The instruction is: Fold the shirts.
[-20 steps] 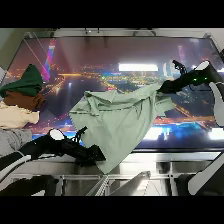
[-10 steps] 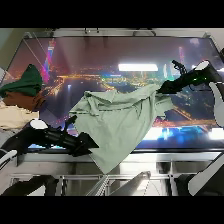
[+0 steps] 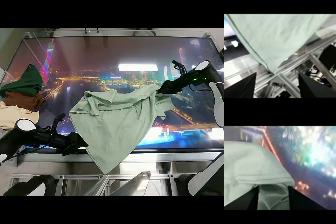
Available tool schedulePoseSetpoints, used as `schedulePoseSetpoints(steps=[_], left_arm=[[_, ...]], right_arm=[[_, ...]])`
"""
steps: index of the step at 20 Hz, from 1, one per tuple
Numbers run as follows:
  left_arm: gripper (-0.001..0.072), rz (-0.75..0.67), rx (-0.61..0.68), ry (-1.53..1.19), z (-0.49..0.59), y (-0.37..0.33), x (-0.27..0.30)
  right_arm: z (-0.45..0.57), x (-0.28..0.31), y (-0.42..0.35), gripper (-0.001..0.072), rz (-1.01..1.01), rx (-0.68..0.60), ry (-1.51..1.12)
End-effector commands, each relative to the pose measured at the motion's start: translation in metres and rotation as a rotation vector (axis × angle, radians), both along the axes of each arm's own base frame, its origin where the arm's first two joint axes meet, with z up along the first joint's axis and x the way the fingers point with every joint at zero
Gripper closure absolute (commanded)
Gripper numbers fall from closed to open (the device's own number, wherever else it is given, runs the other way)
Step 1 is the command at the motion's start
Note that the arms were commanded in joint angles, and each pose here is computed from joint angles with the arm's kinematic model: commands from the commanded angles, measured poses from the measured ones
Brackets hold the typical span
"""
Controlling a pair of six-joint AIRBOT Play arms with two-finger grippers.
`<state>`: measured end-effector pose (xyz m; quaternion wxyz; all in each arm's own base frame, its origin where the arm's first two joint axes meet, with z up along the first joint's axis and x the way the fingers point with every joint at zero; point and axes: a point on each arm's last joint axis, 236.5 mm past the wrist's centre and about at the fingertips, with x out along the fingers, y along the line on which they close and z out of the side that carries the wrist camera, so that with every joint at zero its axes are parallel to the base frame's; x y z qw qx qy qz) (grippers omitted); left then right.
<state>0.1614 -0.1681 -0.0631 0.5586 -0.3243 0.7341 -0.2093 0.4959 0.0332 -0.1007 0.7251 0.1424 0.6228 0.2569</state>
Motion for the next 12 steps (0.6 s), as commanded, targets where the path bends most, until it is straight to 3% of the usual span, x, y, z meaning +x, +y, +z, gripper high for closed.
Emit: schedulePoseSetpoints(steps=[1,12], left_arm=[[0.0161,-0.048,0.066,0.044,-0.023,-0.003,-0.009],[0.0162,-0.069,0.028,0.062,-0.061,-0.047,-0.007]], right_arm=[[0.0,0.001,-0.001,0.0297,-0.003,-0.002,-0.004],[-0.001,0.002,-0.002,0.0297,-0.005,-0.004,-0.008]])
